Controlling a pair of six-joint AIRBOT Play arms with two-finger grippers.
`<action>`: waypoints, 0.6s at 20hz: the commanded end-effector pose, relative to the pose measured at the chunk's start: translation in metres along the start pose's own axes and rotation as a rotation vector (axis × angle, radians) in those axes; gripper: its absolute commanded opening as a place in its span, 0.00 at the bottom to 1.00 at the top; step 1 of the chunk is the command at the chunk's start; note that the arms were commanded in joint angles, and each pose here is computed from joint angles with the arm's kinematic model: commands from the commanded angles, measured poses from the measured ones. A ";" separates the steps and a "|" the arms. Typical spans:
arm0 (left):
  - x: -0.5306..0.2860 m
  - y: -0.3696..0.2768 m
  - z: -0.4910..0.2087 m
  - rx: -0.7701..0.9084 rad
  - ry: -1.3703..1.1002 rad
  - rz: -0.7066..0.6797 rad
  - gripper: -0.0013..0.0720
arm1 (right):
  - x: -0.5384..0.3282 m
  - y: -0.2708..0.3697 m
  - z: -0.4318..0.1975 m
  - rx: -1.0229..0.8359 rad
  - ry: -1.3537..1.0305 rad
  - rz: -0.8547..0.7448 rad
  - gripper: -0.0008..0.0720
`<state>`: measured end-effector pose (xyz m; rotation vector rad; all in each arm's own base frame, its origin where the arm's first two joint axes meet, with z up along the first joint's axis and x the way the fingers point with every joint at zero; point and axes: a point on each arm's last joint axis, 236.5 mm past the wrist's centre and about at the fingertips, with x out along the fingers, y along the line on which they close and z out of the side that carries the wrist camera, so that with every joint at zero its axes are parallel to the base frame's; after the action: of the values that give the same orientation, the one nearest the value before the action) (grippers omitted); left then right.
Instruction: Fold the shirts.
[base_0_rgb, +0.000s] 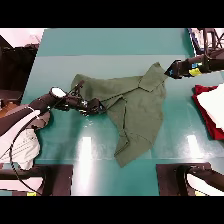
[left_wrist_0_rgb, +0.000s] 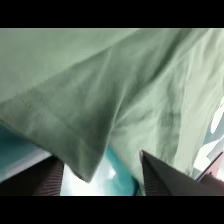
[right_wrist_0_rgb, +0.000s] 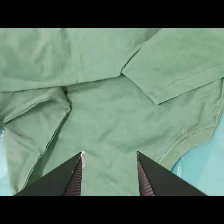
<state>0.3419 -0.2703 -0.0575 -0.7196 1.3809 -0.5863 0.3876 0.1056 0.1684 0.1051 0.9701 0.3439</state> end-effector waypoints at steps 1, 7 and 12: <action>0.001 0.001 0.010 -0.036 -0.046 0.001 0.76 | -0.007 0.002 0.002 -0.004 -0.026 0.000 0.53; -0.001 -0.002 0.007 0.001 -0.026 -0.009 0.05 | -0.008 0.003 -0.023 -0.003 0.083 0.005 0.53; -0.068 -0.037 0.039 0.184 -0.126 -0.035 0.05 | 0.010 -0.016 -0.125 0.172 0.334 -0.018 0.53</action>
<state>0.3670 -0.2559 -0.0155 -0.7017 1.2566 -0.6304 0.3323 0.0943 0.1230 0.1325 1.1828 0.3225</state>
